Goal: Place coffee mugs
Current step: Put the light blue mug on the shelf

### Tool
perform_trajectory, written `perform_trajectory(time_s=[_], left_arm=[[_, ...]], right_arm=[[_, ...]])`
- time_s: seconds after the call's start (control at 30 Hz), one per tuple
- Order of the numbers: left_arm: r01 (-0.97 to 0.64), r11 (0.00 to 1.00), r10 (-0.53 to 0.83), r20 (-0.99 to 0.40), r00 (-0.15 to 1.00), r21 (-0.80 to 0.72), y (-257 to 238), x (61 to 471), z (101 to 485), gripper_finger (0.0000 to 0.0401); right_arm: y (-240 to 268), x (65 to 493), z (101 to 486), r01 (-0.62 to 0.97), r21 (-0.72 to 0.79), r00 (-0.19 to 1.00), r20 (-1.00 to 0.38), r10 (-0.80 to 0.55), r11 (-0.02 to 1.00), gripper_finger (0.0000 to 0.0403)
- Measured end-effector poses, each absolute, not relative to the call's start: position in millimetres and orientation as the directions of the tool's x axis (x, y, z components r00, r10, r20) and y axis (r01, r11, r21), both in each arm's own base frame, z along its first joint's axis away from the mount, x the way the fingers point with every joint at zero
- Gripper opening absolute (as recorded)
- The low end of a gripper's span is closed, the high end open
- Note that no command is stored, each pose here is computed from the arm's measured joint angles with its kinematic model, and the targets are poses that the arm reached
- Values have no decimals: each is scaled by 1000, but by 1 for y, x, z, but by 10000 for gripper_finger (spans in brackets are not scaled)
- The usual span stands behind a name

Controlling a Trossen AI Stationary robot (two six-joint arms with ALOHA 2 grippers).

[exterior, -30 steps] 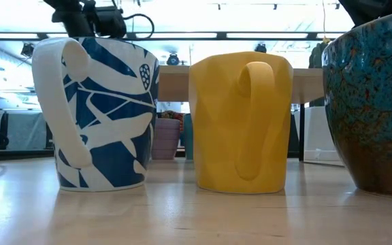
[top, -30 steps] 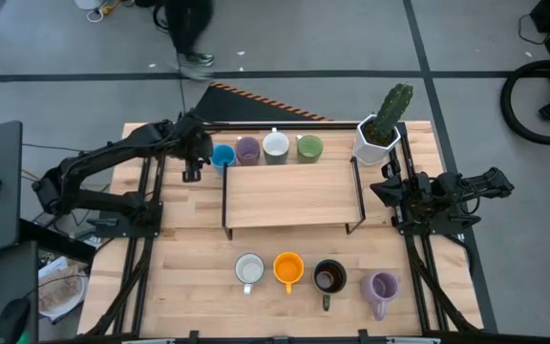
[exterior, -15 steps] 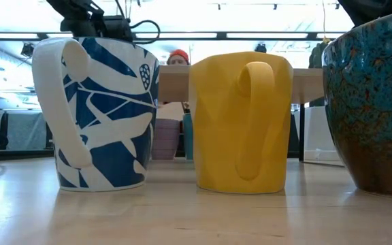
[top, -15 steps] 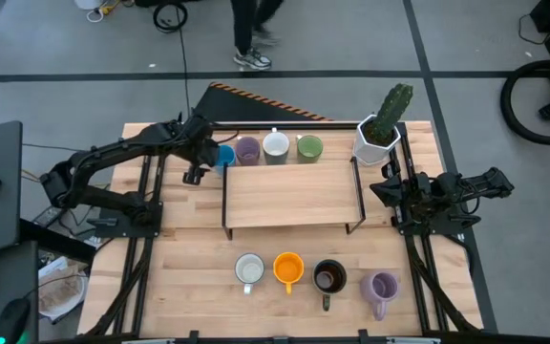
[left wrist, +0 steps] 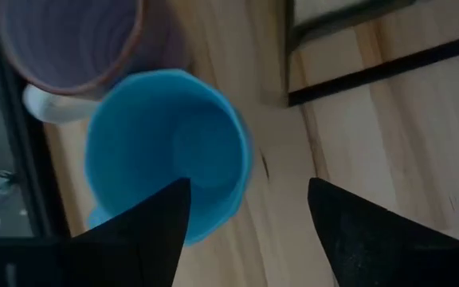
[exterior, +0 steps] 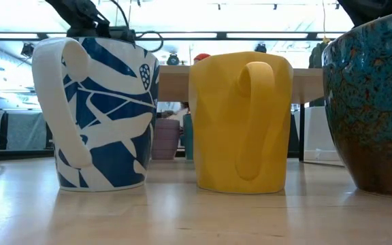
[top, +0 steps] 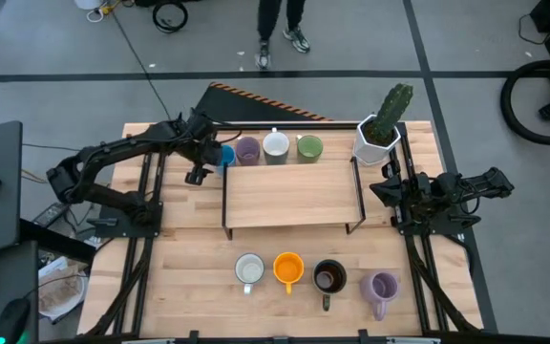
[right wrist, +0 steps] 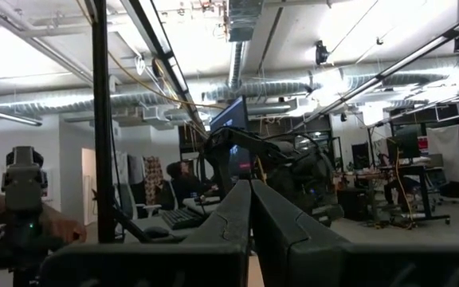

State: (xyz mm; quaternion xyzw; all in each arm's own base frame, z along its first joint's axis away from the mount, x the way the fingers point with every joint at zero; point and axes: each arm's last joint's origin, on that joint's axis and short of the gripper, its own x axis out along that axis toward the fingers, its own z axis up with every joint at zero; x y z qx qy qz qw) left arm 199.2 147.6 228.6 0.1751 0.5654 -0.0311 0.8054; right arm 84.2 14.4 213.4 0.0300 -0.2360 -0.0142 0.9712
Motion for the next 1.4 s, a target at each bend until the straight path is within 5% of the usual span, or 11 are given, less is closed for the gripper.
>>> perform_trajectory(time_s=[0.87, 1.4], left_arm=[[258, 948, 107, -951, 292, 186, 160, 210, 202, 139], [229, 961, 107, -970, 218, 157, 158, 206, 204, 25]], right_arm=[[14, 84, 213, 19, 68, 889, 456, -48, 998, 18], [14, 84, 213, 19, 68, 889, 456, -48, 998, 18]])
